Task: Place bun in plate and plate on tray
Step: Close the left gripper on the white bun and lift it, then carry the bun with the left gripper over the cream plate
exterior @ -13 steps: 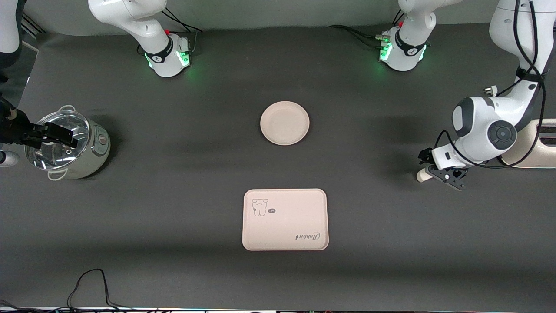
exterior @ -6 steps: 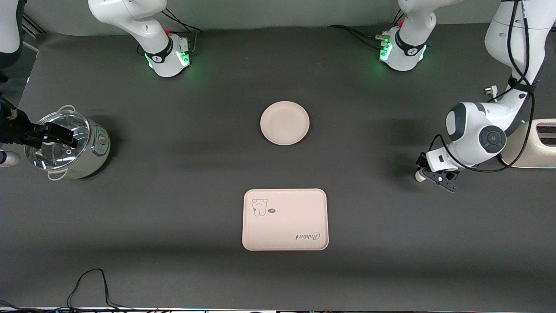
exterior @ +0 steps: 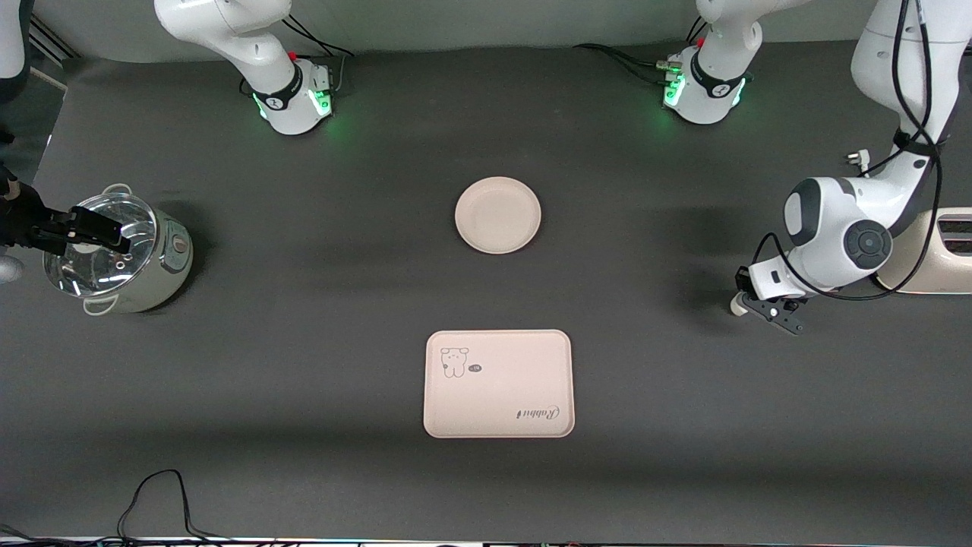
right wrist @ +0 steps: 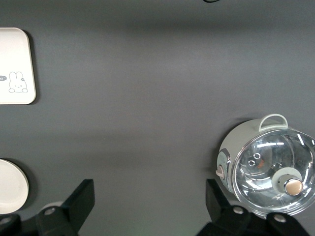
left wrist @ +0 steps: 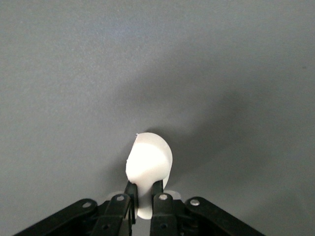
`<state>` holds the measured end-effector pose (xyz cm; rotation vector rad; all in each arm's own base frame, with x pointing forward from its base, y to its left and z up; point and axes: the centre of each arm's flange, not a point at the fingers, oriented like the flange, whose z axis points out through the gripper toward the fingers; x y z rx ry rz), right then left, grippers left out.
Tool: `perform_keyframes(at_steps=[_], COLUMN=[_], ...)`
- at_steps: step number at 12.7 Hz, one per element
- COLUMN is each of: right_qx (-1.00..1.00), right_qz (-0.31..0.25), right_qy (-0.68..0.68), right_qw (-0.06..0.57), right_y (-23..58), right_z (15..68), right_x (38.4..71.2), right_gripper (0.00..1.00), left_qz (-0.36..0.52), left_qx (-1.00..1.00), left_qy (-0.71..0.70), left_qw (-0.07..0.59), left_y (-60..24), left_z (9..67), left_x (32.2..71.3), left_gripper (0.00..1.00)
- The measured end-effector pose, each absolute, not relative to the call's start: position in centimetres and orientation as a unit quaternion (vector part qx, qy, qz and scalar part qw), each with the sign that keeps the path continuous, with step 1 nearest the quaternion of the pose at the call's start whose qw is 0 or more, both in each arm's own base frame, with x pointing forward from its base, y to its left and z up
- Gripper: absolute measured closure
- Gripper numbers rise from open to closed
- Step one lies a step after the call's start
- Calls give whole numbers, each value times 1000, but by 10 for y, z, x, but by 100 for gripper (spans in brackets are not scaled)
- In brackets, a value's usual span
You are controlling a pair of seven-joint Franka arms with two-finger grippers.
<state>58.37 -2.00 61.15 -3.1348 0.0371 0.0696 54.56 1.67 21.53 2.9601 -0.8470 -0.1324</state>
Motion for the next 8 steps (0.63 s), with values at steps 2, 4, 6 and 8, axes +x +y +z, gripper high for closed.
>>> perform_keyframes(at_steps=[2,4,6,8], right_qx=[-1000,-1000,-1000,-1000], right_qz=[22,22,22,22], right_qy=[11,11,11,11], right_qw=[3,3,3,3], right_y=[-19,-19,-19,-19], right_z=[612,612,612,612], right_x=[584,584,584,584], right_gripper=[0,0,0,0], left_qz=[-65,-83,-82,-72], left_qx=[966,972,979,986], left_qy=[-248,-217,-184,-151], left_qw=[41,45,41,25], left_y=[-24,-91,-166,-258], left_z=[275,348,401,417], left_x=[544,524,489,444], left_gripper=[88,89,89,89])
